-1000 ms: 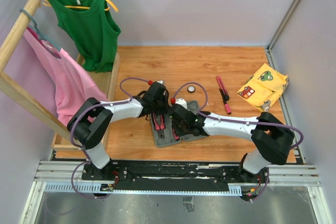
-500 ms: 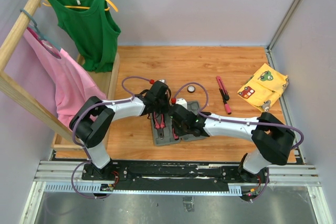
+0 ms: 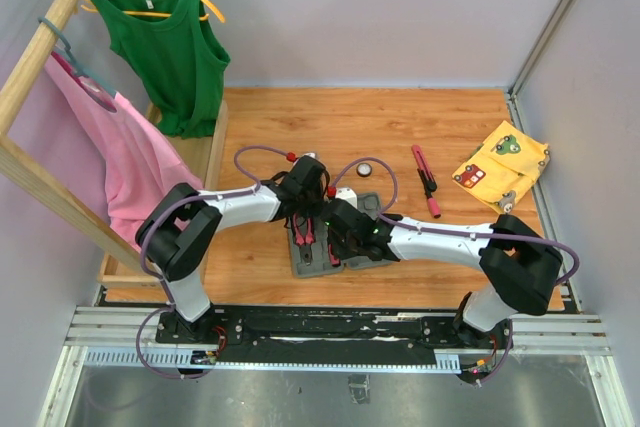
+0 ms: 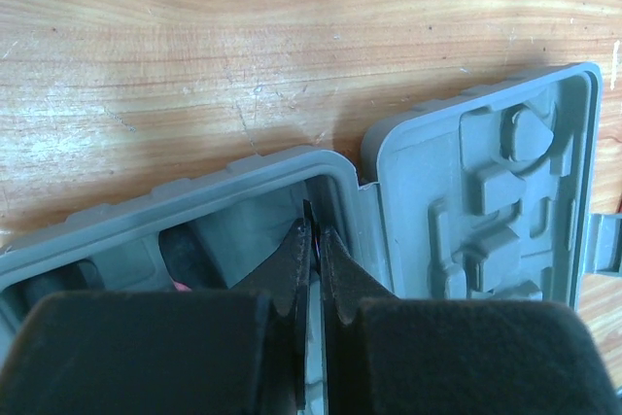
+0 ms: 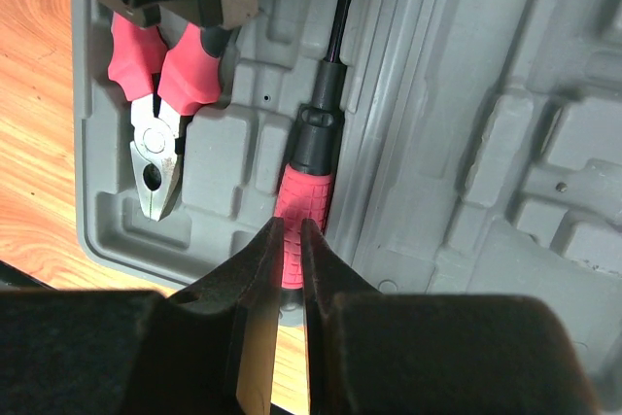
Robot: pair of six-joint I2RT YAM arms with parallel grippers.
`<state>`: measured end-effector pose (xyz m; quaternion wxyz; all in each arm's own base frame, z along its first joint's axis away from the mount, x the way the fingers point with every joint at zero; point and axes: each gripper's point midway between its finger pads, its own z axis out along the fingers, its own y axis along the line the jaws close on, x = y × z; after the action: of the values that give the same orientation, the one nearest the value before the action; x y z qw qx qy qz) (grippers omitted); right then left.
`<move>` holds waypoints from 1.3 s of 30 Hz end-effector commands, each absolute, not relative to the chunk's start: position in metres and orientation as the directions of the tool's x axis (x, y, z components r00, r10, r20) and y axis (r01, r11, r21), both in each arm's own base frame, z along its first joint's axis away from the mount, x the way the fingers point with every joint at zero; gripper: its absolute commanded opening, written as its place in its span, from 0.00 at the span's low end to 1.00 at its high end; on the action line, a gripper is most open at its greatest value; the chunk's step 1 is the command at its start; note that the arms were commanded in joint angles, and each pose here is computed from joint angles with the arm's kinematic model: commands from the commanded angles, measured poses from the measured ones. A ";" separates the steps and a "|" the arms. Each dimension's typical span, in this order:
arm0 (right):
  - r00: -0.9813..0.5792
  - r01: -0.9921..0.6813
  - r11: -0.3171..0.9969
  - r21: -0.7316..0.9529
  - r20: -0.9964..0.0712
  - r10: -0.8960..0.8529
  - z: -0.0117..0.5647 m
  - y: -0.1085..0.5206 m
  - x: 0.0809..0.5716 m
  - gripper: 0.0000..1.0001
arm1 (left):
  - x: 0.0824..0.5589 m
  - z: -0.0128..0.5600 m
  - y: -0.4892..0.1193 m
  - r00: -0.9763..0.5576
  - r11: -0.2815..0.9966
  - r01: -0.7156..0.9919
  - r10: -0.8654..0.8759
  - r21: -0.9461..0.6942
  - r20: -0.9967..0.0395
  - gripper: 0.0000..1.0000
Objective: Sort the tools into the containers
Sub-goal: Adjust the screwdriver in the storage box.
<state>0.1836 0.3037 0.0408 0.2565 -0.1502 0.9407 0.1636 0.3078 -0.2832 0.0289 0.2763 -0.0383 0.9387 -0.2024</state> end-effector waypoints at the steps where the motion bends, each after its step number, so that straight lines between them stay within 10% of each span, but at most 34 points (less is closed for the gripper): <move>1: -0.888 -0.343 0.932 0.115 -0.364 -0.281 -0.003 0.260 0.153 0.14 | 0.299 -0.015 -0.241 -0.868 0.981 -0.046 -0.132 -0.187 -0.478 0.00; 39: -0.897 -0.348 0.937 0.043 -0.307 -0.319 -0.009 0.239 0.123 0.14 | 0.237 -0.043 -0.216 -0.903 0.991 -0.049 -0.097 -0.124 -0.419 0.01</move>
<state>0.1817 0.3012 0.0386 0.2695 -0.1263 0.9406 0.1631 0.3044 -0.2870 0.0251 0.3250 -0.0719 0.9212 -0.2013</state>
